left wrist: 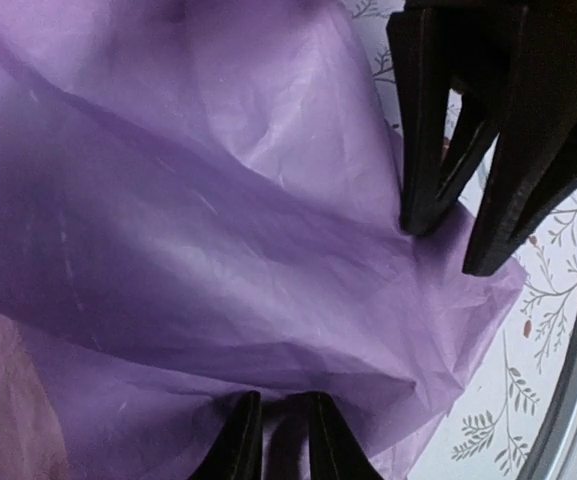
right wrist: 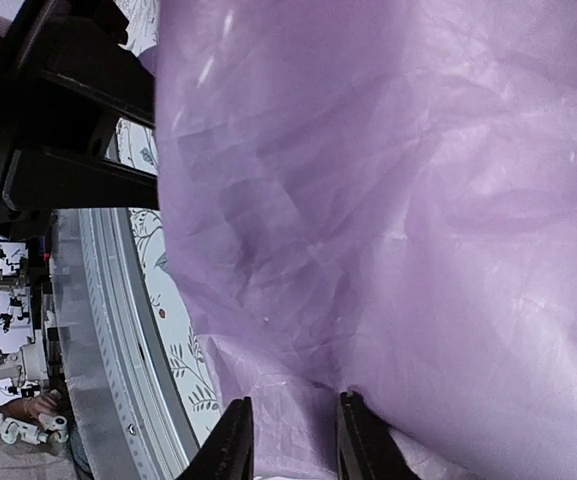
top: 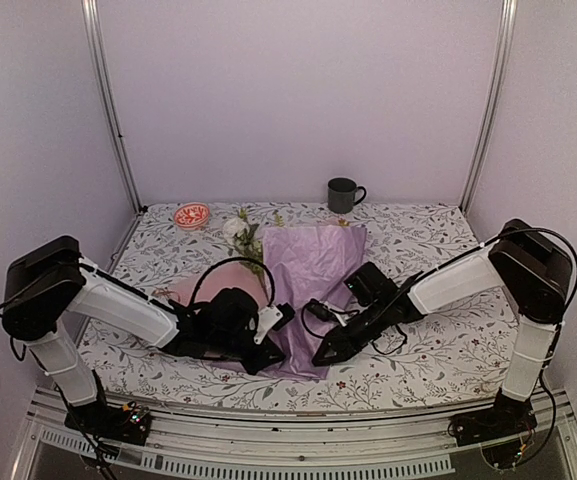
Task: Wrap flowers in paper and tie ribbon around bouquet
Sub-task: Press the fold line of the 2/3-folded wrapping paper.
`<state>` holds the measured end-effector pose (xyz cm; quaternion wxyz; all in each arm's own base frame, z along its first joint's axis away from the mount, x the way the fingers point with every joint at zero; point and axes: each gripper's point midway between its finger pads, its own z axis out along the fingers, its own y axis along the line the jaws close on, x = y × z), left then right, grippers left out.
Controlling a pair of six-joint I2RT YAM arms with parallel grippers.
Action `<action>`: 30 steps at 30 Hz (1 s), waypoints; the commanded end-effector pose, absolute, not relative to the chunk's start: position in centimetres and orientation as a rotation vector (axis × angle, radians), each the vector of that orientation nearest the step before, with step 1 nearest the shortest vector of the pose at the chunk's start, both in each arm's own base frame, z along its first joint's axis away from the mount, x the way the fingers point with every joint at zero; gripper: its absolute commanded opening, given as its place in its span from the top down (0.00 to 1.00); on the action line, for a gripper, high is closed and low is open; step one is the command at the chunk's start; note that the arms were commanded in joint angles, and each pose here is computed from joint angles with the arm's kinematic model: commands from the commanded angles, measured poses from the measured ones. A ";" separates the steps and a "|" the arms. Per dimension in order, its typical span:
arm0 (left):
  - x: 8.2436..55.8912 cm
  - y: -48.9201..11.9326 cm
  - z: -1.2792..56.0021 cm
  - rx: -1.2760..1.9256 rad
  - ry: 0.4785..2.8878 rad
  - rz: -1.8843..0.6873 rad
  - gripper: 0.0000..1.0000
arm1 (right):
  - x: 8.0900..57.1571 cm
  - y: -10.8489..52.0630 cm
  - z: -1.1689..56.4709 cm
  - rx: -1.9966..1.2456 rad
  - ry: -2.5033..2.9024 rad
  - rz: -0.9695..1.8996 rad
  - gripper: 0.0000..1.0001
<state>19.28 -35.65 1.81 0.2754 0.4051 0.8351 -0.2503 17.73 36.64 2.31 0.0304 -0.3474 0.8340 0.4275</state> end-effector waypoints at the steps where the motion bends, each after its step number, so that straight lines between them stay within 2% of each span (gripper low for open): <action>1: 17.2 -34.1 -2.1 1.244 2.379 -0.543 0.83 | 18.5 35.4 1.4 -0.918 2.696 1.391 0.76; 5: 17.1 -33.6 -2.7 1.316 2.418 -0.461 0.87 | 20.6 35.6 1.8 -0.885 2.701 1.378 0.80; 7: 17.6 -34.1 -0.1 1.334 2.369 -0.458 0.88 | 20.5 35.6 1.3 -0.899 2.726 1.365 0.80; 9: 17.5 -35.6 4.6 1.358 2.233 -0.561 0.86 | 20.2 35.3 0.7 -0.885 2.755 1.361 0.80; 13: 15.2 -38.1 15.6 1.403 1.806 -0.863 0.79 | 19.9 34.9 -0.2 -0.862 2.801 1.316 0.80; 15: 15.4 -38.9 18.2 1.349 1.648 -0.896 0.75 | 20.1 34.9 -0.3 -0.849 2.807 1.308 0.80; 17: 16.1 -39.9 16.9 1.357 1.639 -0.877 0.75 | 20.1 34.9 -0.3 -0.836 2.813 1.311 0.80; 21: 17.6 -41.0 8.4 1.458 1.861 -0.747 0.83 | 20.0 35.2 0.2 -0.810 2.808 1.347 0.80; 23: 18.0 -40.7 6.4 1.471 1.892 -0.700 0.84 | 20.0 35.2 0.2 -0.788 2.817 1.355 0.84; 30: 17.8 -38.3 0.3 1.545 2.027 -0.551 0.83 | 19.9 35.2 -0.1 -0.768 2.832 1.369 0.89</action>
